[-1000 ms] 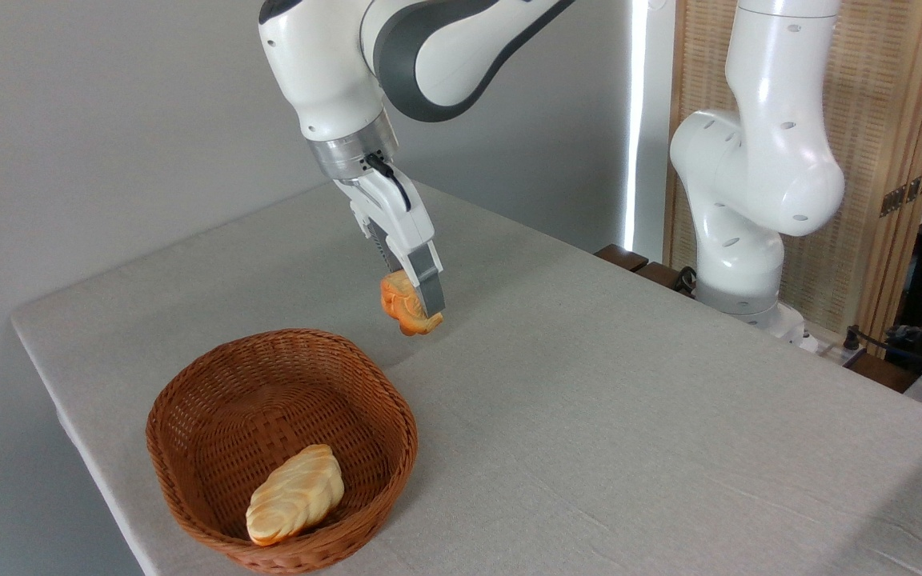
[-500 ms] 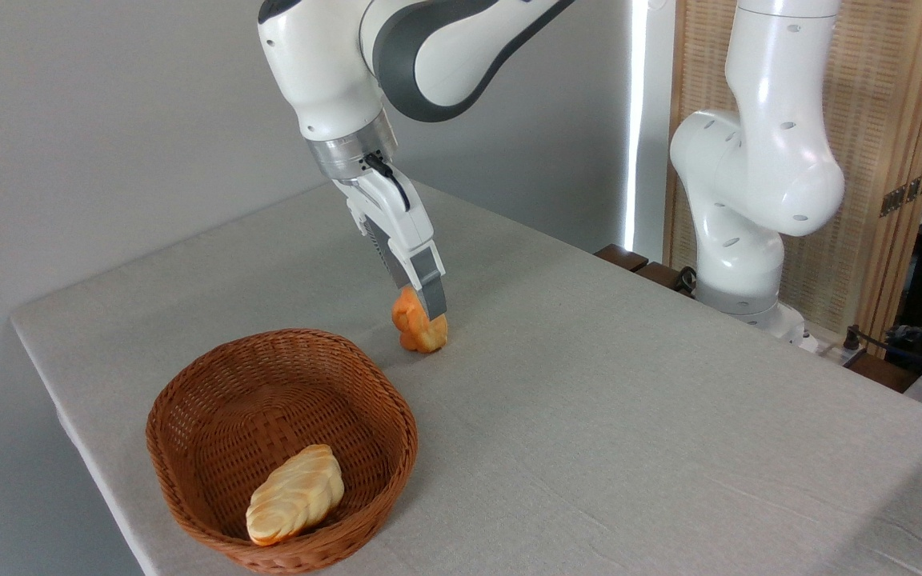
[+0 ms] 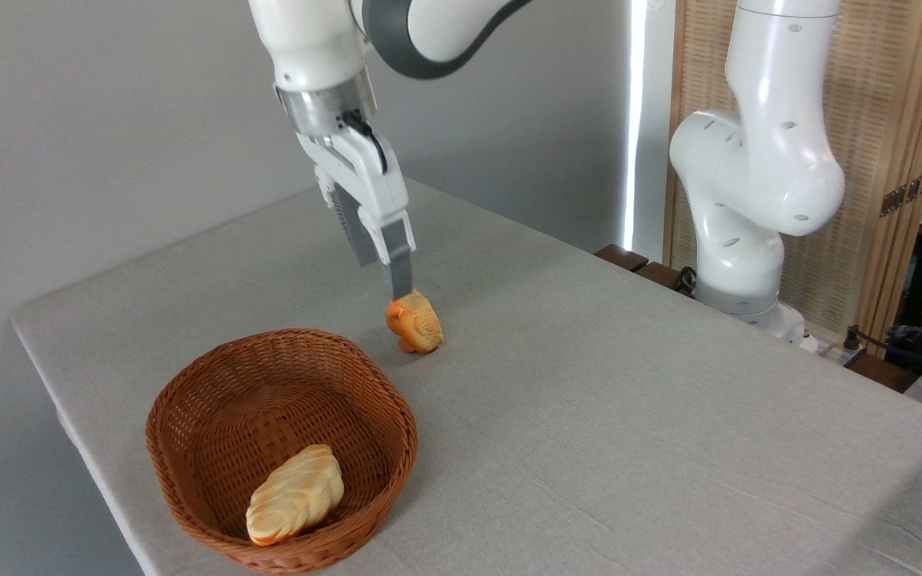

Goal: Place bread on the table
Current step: 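Open the gripper and raise it away from the roll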

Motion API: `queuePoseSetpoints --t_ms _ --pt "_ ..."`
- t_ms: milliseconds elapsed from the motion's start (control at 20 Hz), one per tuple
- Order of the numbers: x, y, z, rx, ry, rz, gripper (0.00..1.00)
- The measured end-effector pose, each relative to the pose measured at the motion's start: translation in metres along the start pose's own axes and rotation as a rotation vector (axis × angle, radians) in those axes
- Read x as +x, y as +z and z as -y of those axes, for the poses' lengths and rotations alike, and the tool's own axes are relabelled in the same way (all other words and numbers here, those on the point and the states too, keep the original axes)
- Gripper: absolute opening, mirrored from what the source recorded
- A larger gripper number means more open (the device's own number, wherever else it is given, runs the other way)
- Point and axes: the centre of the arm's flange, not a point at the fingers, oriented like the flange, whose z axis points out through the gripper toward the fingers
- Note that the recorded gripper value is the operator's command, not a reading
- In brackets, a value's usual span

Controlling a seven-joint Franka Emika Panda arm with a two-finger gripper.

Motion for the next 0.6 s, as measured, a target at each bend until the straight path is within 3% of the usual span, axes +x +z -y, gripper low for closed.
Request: queuePoseSetpoints --t_ms 300,600 --pt "0.003 -0.055 0.009 0.064 -0.009 -0.093 1.00" --pt "-0.013 -0.076 0.044 0.083 -0.075 -0.132 1.00"
